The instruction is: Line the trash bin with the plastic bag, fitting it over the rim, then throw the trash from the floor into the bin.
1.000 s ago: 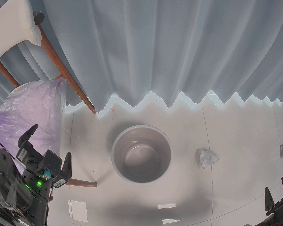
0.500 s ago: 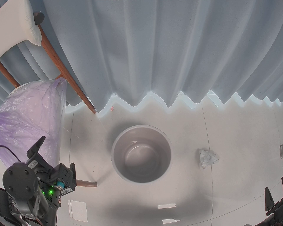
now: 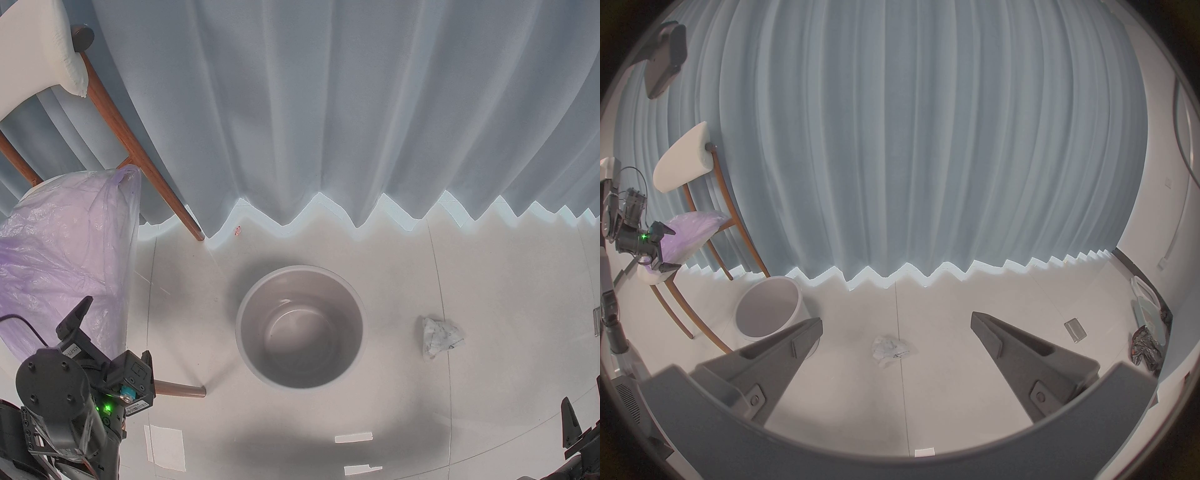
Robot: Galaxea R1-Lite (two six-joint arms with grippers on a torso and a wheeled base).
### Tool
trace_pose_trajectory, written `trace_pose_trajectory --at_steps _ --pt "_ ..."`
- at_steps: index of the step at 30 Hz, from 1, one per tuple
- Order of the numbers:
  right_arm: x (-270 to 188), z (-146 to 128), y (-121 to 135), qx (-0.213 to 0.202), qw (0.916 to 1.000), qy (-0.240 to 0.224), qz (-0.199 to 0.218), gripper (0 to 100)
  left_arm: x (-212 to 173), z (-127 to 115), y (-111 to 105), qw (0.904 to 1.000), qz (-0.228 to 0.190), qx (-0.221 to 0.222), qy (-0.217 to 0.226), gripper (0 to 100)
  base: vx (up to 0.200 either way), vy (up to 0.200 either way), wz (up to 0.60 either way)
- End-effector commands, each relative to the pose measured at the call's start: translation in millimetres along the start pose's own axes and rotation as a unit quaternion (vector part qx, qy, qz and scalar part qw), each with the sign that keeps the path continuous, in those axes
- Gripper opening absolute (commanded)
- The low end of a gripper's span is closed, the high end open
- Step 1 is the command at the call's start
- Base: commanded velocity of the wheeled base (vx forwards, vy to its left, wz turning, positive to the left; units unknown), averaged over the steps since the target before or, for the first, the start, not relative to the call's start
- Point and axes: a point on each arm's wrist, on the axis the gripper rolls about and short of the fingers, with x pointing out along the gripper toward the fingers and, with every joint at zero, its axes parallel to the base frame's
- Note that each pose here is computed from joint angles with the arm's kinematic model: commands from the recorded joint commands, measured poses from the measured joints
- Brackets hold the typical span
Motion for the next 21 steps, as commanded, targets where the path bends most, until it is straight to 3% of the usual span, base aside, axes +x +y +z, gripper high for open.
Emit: trace_pose_trajectory --at_steps 1,19,20,21 --pt "0 -5 0 0.0 1.0 0.001 0.0 100 1 -1 2 1.0 0.003 -0.003 0.003 100 0.0 0.0 0.0" --pt "0 -5 0 0.0 1.0 0.001 0.0 100 18 0 10 0.9987 0.027 -0.017 0.041 100 0.0 0.0 0.0" --pt "0 -5 0 0.0 1.0 0.001 0.001 100 18 0 10 0.9987 0.026 -0.018 0.04 0 0.0 0.0 0.0" --pt "0 -5 0 0.0 1.0 0.0 0.0 100 18 1 10 0.999 0.022 -0.02 0.035 0 0.0 0.0 0.0"
